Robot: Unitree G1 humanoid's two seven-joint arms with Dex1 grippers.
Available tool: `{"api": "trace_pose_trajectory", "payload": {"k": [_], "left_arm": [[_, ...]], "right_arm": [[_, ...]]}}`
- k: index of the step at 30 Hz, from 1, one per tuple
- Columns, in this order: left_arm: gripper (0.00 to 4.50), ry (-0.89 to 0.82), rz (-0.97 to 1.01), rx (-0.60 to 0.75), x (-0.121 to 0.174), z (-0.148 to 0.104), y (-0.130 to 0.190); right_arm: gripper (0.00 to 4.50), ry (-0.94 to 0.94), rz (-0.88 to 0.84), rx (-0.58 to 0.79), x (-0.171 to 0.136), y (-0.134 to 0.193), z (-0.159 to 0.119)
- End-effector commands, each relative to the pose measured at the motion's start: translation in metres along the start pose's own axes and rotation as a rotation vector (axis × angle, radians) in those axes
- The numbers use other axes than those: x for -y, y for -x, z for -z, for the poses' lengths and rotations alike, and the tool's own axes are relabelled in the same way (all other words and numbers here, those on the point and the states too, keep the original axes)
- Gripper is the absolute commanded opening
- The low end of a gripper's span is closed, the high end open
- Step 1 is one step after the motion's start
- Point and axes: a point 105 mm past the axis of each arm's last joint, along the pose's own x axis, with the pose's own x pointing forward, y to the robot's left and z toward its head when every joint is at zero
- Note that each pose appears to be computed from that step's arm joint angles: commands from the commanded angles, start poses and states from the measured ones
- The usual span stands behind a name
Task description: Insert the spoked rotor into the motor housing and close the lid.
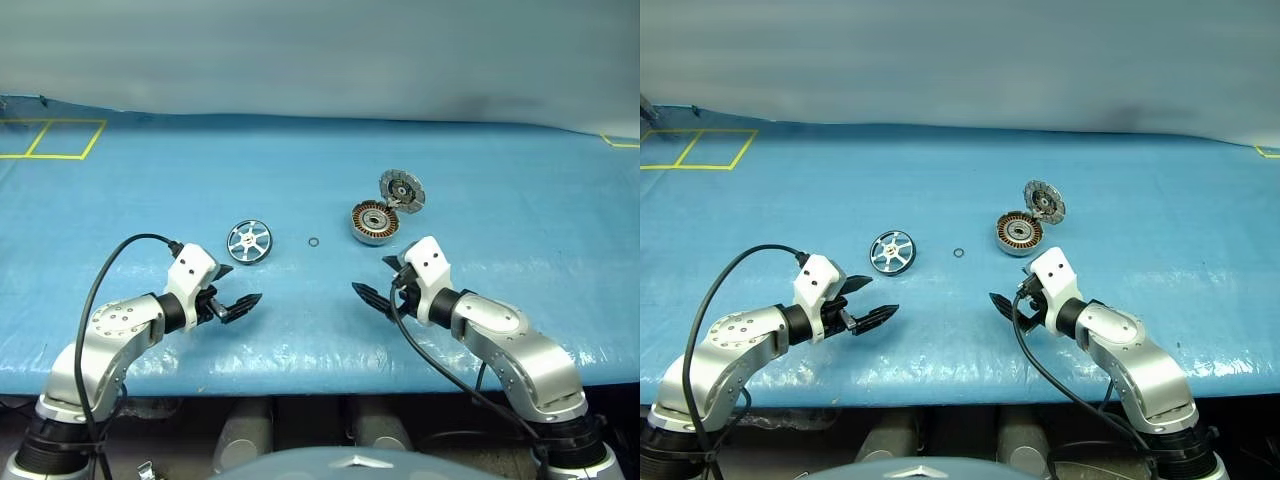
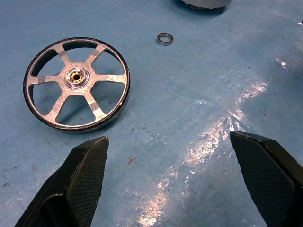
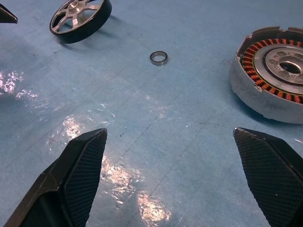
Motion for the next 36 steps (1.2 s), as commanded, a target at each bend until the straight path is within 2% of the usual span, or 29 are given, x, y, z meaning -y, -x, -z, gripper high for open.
{"api": "trace_pose_trajectory", "payload": {"k": [1, 31, 36], "left_arm": [[4.48, -0.026, 0.001, 0.031, 0.0016, -0.0083, 0.0009], [4.48, -0.037, -0.002, 0.028, 0.0024, -0.0083, -0.0009], [4.48, -0.037, 0.000, 0.027, 0.0022, -0.0086, -0.0018]], "right_arm": [[4.50, 0.032, -0.005, 0.028, -0.0008, 0.0013, -0.0085], [4.50, 0.045, -0.018, 0.023, -0.0011, -0.0038, -0.0086], [4.50, 0.102, -0.009, -0.034, 0.0055, -0.0056, -0.0082]]}}
